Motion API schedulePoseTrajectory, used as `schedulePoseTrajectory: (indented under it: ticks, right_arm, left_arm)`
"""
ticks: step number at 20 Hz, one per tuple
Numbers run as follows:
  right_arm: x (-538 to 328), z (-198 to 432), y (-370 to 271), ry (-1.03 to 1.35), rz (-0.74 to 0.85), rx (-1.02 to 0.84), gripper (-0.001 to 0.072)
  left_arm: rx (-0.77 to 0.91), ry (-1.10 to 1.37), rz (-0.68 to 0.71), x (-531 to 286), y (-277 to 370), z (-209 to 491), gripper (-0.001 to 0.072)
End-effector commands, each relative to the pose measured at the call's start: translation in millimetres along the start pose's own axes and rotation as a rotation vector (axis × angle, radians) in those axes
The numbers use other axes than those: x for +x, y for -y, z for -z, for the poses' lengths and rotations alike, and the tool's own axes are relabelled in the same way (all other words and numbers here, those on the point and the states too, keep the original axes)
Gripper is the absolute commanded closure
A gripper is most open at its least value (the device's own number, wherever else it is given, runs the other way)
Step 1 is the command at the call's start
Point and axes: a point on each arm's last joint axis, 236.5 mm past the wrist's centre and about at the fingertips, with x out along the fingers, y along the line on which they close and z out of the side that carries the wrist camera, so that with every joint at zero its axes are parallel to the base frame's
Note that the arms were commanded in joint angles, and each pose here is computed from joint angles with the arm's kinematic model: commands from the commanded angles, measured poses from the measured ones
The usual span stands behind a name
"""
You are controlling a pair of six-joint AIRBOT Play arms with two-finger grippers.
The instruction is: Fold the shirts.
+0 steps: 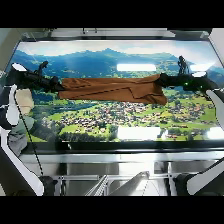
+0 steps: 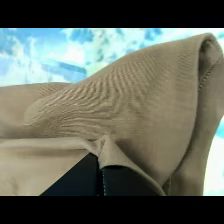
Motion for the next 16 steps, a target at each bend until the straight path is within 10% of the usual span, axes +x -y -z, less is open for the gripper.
schedulePoseTrajectory:
  ticks: [1, 2, 5, 6, 8, 13, 16]
  right_arm:
    - [4, 3, 2, -0.008, 0.001, -0.017, 0.0560]
    - [2, 2, -1, -0.010, -0.006, -0.021, 0.0386]
    - [-28, -12, -29, -0.033, -0.092, -0.076, 0.0220]
    - [-46, -22, -34, -0.030, -0.102, -0.090, 0.0028]
    - [-70, -28, -7, -0.050, -0.022, 0.039, 0.0018]
    - [-46, 30, 32, -0.249, -0.024, 0.239, 0.0018]
    - [-6, 55, 17, -0.309, -0.102, 0.302, 0.0019]
  left_arm:
    - [0.032, 0.017, -0.015, 6, 3, -6, 0.0694]
    - [0.031, 0.004, -0.004, 5, 7, -3, 0.0688]
    - [0.056, -0.024, 0.029, -14, 29, 5, 0.0043]
    - [0.070, -0.015, 0.053, -25, 43, 5, -0.0004]
    - [0.105, 0.022, 0.092, -46, 71, 0, -0.0004]
    - [0.156, 0.061, 0.123, -82, 113, 1, 0.0078]
    - [0.175, -0.002, 0.141, -91, 124, 20, 0.0711]
